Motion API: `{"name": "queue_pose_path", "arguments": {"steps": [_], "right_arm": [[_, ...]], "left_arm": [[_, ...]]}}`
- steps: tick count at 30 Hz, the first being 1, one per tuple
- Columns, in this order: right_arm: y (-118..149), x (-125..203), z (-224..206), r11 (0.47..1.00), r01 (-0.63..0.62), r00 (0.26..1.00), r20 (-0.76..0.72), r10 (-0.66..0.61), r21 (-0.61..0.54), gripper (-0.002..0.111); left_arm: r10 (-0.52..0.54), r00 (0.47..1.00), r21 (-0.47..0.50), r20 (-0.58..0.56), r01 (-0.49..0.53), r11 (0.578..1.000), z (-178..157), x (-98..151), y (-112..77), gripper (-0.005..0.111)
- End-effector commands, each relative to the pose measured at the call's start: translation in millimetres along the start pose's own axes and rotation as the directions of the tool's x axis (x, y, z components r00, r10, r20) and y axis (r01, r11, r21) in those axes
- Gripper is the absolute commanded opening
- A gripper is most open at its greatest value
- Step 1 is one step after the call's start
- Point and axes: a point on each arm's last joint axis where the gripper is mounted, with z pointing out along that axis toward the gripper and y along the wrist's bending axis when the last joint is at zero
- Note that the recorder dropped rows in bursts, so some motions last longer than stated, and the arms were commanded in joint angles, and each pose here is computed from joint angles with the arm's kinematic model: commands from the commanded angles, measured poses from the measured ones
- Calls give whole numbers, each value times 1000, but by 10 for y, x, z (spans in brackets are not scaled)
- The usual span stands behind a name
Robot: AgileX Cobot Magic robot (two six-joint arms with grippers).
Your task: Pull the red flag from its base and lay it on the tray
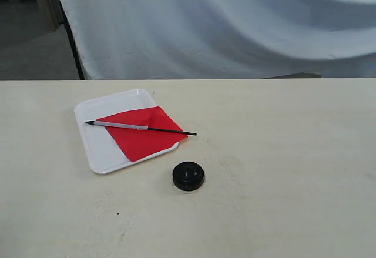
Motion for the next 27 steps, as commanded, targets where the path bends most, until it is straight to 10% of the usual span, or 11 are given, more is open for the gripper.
{"name": "queue_pose_path", "arguments": {"steps": [1, 11, 27], "right_arm": [[55, 2, -297, 996, 14, 984, 178, 1, -86, 3], [-3, 225, -906, 979, 47, 877, 477, 55, -199, 3], [25, 323, -847, 961, -61, 914, 372, 163, -271, 3]], "left_arm": [[-4, 1000, -2, 3, 4, 1000, 1, 2, 1, 1], [-4, 1000, -2, 3, 4, 1000, 1, 2, 1, 1], [-4, 1000, -2, 3, 4, 1000, 1, 2, 1, 1]]}}
